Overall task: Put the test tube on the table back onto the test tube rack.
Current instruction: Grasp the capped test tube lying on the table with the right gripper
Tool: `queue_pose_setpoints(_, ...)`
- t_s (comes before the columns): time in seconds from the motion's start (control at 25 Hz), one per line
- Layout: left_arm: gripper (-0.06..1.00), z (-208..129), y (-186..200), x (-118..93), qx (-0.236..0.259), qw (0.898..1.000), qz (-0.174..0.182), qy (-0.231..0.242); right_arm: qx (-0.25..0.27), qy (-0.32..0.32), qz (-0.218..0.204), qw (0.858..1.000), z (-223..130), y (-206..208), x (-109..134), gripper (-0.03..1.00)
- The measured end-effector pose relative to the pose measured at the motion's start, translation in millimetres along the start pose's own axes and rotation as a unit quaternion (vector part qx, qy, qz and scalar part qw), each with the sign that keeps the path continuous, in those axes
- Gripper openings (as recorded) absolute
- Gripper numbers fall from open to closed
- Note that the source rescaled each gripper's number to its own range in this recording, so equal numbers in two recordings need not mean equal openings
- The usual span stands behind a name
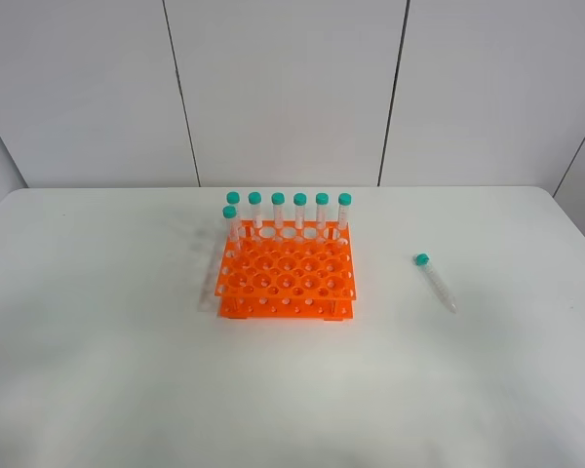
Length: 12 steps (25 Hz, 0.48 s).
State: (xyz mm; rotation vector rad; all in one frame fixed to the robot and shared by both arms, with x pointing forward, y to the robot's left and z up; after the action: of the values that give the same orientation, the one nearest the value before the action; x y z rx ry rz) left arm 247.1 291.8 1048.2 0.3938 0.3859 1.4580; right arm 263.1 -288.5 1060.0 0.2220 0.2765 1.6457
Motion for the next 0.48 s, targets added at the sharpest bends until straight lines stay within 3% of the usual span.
queue_pose_setpoints(0.48,1.0,0.0,0.0,0.0,0.0,1.0,0.0,0.0,0.009,0.005,-0.007,1.0,-2.3,0.0,-1.7,0.73)
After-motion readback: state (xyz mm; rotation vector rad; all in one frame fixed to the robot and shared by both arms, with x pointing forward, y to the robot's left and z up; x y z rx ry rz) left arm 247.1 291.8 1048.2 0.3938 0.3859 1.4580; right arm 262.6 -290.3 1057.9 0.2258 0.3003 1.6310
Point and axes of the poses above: a point on each arm's last joint axis where the gripper is mounted, y pointing back along that axis away from the gripper, x along the wrist's bending axis when the last joint is at zero, z = x × y, the point moved 3 cm from there along -y, pointing out along that axis toward the gripper, and after that the axes turned 2 degrees about y, right-handed, at the moved point
